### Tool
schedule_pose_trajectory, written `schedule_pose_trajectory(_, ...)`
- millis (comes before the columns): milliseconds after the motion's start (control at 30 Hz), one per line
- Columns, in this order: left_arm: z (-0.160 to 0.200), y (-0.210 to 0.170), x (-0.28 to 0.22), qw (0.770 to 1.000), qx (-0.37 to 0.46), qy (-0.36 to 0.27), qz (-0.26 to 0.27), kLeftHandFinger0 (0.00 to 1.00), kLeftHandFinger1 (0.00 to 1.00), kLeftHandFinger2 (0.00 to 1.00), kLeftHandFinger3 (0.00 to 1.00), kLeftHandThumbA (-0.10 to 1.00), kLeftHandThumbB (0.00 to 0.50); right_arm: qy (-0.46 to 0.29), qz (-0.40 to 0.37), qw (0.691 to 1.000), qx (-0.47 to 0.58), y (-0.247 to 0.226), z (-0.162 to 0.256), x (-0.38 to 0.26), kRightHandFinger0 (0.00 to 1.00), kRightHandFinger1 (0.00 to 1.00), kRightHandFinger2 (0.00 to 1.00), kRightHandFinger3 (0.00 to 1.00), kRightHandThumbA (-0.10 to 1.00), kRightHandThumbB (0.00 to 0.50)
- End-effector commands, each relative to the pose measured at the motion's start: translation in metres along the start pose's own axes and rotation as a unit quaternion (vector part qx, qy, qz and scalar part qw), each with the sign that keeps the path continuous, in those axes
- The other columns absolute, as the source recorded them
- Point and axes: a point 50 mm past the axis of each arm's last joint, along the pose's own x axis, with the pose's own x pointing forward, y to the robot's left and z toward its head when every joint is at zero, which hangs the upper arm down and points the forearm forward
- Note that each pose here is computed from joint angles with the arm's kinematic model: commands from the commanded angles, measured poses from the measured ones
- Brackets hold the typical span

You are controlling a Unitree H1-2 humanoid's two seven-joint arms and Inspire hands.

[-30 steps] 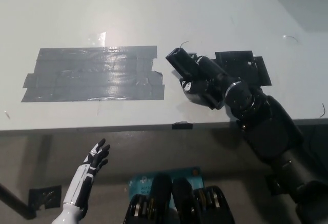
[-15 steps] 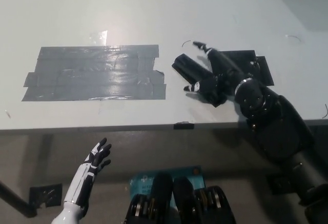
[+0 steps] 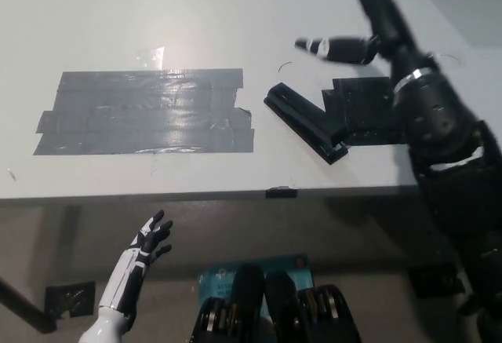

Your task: A person hands a stapler to the robot and the robot grabs it with its right hand and places it on the desk infront of it

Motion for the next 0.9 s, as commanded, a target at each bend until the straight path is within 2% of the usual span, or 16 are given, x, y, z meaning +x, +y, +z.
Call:
schedule_pose_trajectory(0, 0.018, 0.005, 0.013, 0.999, 0.014, -0.032, -0.010, 0.95, 0.99, 0.99, 1.00, 1.00, 0.416, -0.133, -0.087, 0.987, 0.039, -0.068, 0.080, -0.047, 1.00, 1.00, 1.00, 1.00, 1.00, 0.440)
schedule_pose_trajectory(33, 0.019, 0.006, 0.014, 0.999, 0.016, -0.035, -0.010, 0.95, 1.00, 1.00, 1.00, 1.00, 0.413, -0.144, -0.090, 0.984, 0.046, -0.070, 0.085, -0.058, 1.00, 1.00, 1.00, 1.00, 1.00, 0.440)
schedule_pose_trajectory(67, 0.019, 0.006, 0.014, 0.999, 0.015, -0.036, -0.009, 0.96, 1.00, 1.00, 1.00, 1.00, 0.402, -0.159, -0.094, 0.981, 0.051, -0.070, 0.089, -0.074, 1.00, 1.00, 1.00, 1.00, 1.00, 0.420)
schedule_pose_trajectory(167, 0.019, 0.007, 0.015, 0.999, 0.011, -0.034, -0.007, 0.96, 1.00, 1.00, 1.00, 1.00, 0.404, -0.180, -0.103, 0.977, 0.053, -0.064, 0.095, -0.111, 1.00, 1.00, 1.00, 1.00, 1.00, 0.419)
schedule_pose_trajectory(267, 0.016, 0.005, 0.011, 1.000, 0.006, -0.028, -0.007, 0.98, 1.00, 1.00, 1.00, 1.00, 0.406, -0.179, -0.092, 0.974, 0.102, -0.048, 0.090, -0.168, 1.00, 1.00, 1.00, 1.00, 1.00, 0.433)
schedule_pose_trajectory(367, 0.013, 0.003, 0.008, 1.000, 0.001, -0.027, -0.006, 0.96, 1.00, 1.00, 1.00, 1.00, 0.408, -0.158, -0.091, 0.975, 0.127, -0.035, 0.078, -0.193, 1.00, 1.00, 1.00, 1.00, 1.00, 0.419)
schedule_pose_trajectory(400, 0.011, 0.003, 0.005, 1.000, 0.002, -0.026, -0.004, 0.95, 1.00, 1.00, 1.00, 1.00, 0.408, -0.126, -0.090, 0.975, 0.158, -0.021, 0.064, -0.210, 1.00, 1.00, 1.00, 1.00, 1.00, 0.390)
schedule_pose_trajectory(500, 0.006, 0.002, -0.002, 1.000, 0.002, -0.022, -0.005, 0.96, 1.00, 1.00, 1.00, 1.00, 0.411, -0.063, -0.079, 0.979, 0.179, 0.005, 0.038, -0.234, 1.00, 1.00, 1.00, 1.00, 1.00, 0.370)
schedule_pose_trajectory(600, 0.000, -0.002, -0.009, 1.000, 0.000, -0.017, -0.009, 0.97, 1.00, 1.00, 1.00, 1.00, 0.419, 0.010, -0.050, 0.976, 0.213, 0.036, -0.004, -0.255, 1.00, 1.00, 1.00, 1.00, 1.00, 0.315)
schedule_pose_trajectory(633, -0.001, -0.003, -0.012, 1.000, 0.000, -0.016, -0.009, 0.97, 1.00, 1.00, 1.00, 1.00, 0.422, 0.031, -0.043, 0.977, 0.208, 0.043, -0.013, -0.260, 1.00, 1.00, 1.00, 1.00, 1.00, 0.331)
schedule_pose_trajectory(733, -0.004, -0.004, -0.016, 1.000, -0.002, -0.011, -0.009, 0.98, 1.00, 1.00, 1.00, 1.00, 0.438, 0.088, -0.018, 0.976, 0.197, 0.064, -0.038, -0.270, 1.00, 1.00, 1.00, 1.00, 1.00, 0.322)
schedule_pose_trajectory(767, -0.006, -0.006, -0.019, 1.000, -0.003, -0.009, -0.011, 0.99, 1.00, 1.00, 1.00, 1.00, 0.428, 0.105, -0.011, 0.974, 0.201, 0.072, -0.048, -0.275, 1.00, 1.00, 1.00, 1.00, 0.97, 0.264)
schedule_pose_trajectory(833, -0.008, -0.008, -0.021, 1.000, -0.005, -0.009, -0.011, 0.99, 1.00, 1.00, 1.00, 1.00, 0.426, 0.124, -0.002, 0.970, 0.207, 0.083, -0.061, -0.280, 1.00, 1.00, 1.00, 1.00, 0.97, 0.249)
schedule_pose_trajectory(867, -0.009, -0.009, -0.023, 1.000, -0.006, -0.009, -0.011, 0.99, 1.00, 1.00, 1.00, 1.00, 0.426, 0.134, 0.006, 0.969, 0.210, 0.088, -0.068, -0.282, 1.00, 1.00, 1.00, 1.00, 0.93, 0.227)
